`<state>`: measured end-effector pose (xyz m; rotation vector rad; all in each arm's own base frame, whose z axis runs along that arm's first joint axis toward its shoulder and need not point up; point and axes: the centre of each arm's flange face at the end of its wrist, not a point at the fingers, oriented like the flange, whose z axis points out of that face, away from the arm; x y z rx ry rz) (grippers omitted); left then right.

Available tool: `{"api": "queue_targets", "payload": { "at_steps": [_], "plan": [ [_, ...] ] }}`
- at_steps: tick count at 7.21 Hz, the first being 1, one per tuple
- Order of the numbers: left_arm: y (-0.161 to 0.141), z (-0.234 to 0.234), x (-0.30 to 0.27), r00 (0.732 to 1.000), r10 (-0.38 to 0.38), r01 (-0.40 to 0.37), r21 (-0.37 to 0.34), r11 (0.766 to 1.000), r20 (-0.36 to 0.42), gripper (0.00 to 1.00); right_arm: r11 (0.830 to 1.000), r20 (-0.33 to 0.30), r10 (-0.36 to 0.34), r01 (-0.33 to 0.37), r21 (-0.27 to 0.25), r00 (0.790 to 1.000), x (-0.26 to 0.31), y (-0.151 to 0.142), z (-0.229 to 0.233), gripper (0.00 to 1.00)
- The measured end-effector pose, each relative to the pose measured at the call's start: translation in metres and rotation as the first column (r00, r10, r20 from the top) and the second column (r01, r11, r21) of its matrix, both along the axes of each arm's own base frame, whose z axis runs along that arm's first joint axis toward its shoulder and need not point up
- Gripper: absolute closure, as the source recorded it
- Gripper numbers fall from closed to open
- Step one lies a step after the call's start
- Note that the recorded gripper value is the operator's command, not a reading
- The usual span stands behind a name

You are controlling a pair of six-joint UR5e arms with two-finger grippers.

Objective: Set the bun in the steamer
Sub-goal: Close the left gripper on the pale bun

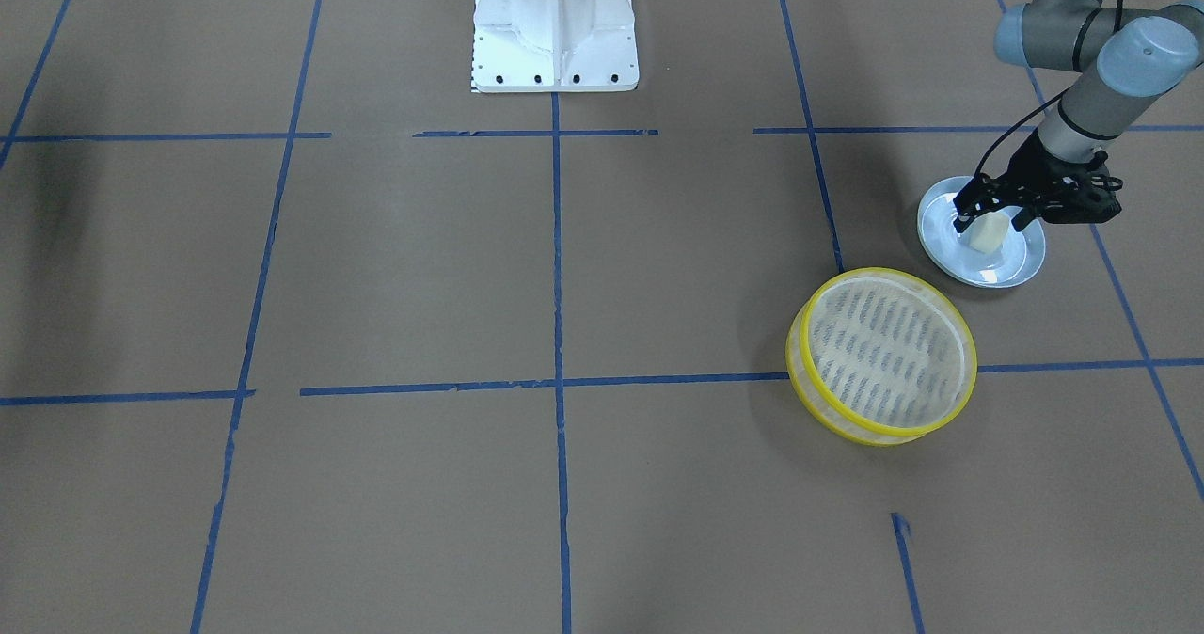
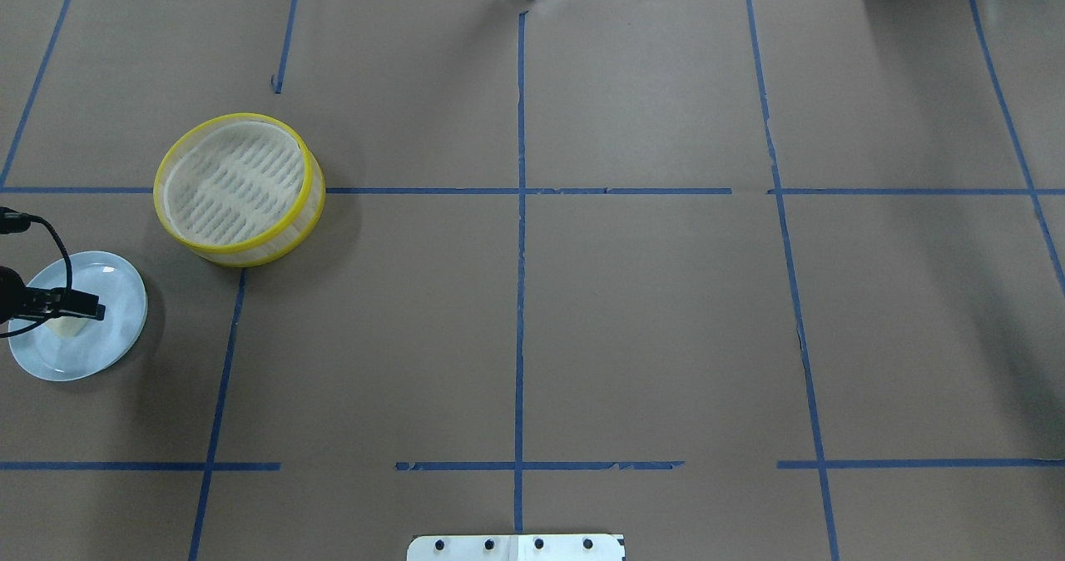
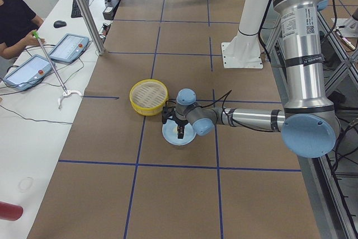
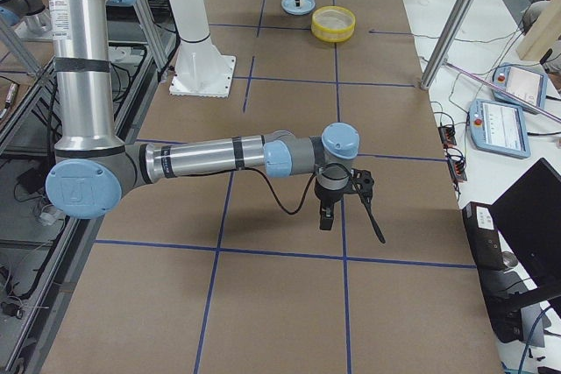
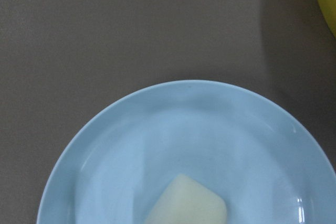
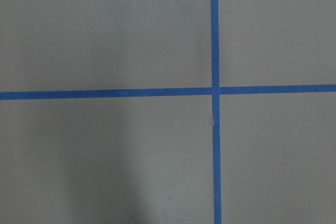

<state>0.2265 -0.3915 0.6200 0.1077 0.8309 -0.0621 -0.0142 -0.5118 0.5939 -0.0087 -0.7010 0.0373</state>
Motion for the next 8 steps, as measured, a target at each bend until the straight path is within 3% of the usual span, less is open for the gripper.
{"api": "queue_targets", "payload": {
  "at_steps": [1,4,8],
  "plan": [
    [0.0004,0.0007,-0.0004,1.000,0.000,0.000,-0.001,1.000,0.002,0.39,1.000,0.000,0.000,0.000,0.000,1.000,0.0000,0.0000,0.0000,0.00],
    [0.0011,0.0021,-0.0009,1.000,-0.001,0.001,-0.005,1.000,0.005,0.48,1.000,0.000,0.000,0.000,0.000,1.000,0.0002,0.0000,0.0000,0.00],
    [0.0011,0.0004,-0.0034,1.000,-0.005,0.005,-0.003,1.000,0.003,0.69,1.000,0.000,0.000,0.000,0.000,1.000,0.0002,0.0000,0.0000,0.00]
  ]
}}
